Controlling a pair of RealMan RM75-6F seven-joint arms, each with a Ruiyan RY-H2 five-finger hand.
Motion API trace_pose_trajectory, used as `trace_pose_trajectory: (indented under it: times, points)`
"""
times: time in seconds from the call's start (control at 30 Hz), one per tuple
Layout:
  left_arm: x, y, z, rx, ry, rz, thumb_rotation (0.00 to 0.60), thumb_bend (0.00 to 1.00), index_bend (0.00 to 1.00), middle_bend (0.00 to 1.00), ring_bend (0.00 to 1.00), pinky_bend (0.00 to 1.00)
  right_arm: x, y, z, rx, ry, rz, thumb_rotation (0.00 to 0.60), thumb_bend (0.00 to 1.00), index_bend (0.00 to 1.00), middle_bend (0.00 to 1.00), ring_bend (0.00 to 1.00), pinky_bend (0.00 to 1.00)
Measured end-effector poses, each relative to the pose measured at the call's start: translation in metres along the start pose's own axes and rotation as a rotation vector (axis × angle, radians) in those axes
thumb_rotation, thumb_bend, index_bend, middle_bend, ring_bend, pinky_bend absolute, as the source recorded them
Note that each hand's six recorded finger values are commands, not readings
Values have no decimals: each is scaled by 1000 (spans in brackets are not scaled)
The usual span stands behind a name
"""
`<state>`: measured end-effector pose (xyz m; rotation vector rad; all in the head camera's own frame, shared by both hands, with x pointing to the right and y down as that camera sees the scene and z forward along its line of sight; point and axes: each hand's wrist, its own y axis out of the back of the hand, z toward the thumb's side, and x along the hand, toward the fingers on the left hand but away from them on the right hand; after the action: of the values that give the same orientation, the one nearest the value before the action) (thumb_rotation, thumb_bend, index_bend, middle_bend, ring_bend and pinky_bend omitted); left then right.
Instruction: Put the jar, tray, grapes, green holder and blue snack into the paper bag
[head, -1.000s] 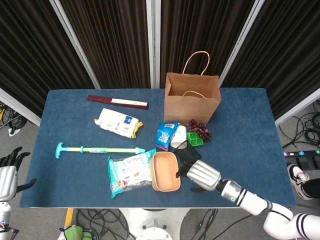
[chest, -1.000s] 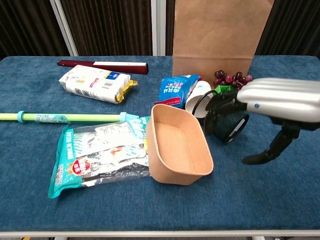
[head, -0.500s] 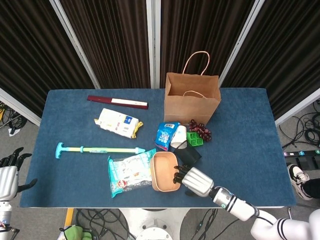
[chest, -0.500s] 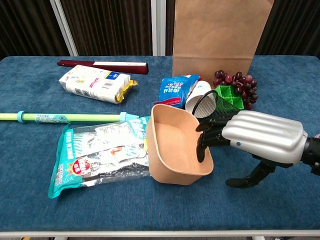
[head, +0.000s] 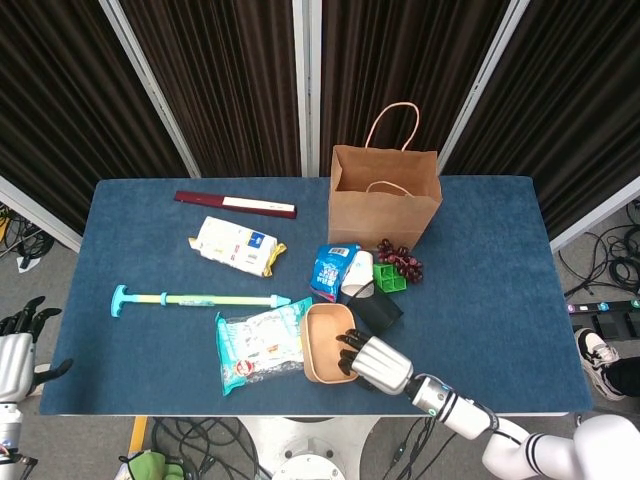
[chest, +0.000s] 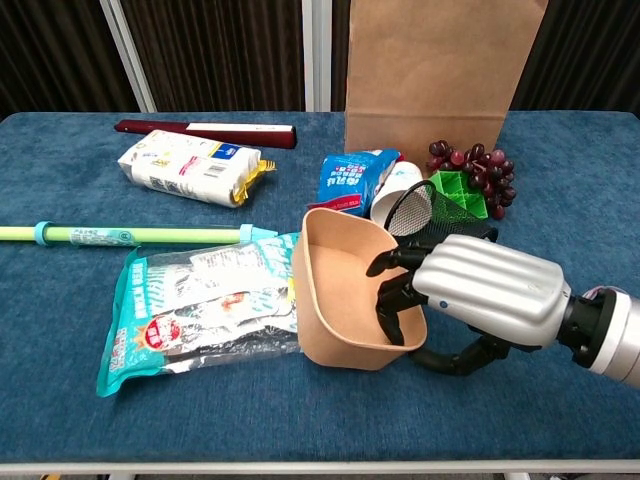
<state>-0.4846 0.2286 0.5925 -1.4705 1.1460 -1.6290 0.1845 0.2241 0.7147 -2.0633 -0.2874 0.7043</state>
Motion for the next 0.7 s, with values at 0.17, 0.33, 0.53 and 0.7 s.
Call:
trace_pose_trajectory:
  times: [0.17, 0.33, 0.53, 0.7]
  points:
    - [0, 0, 0, -2, -1, 1, 600, 95, 321, 236, 235, 225, -2, 1, 1, -25, 16, -46, 600, 400, 699, 588, 270, 279]
    - [1, 0, -1, -1, 0, 1, 600, 95, 321, 236, 235, 225, -3, 14, 4, -7, 57, -89, 600, 400, 709, 594, 272, 281]
    - [2, 2, 0, 2, -5, 5, 600, 95, 322, 236, 235, 225, -7, 49, 8, 2, 112, -146, 600, 402, 709, 593, 272, 282]
    - [3, 2, 2, 5, -10, 4, 600, 96, 321, 236, 235, 225, -12, 92, 13, -22, 146, -220, 600, 402, 709, 593, 273, 284]
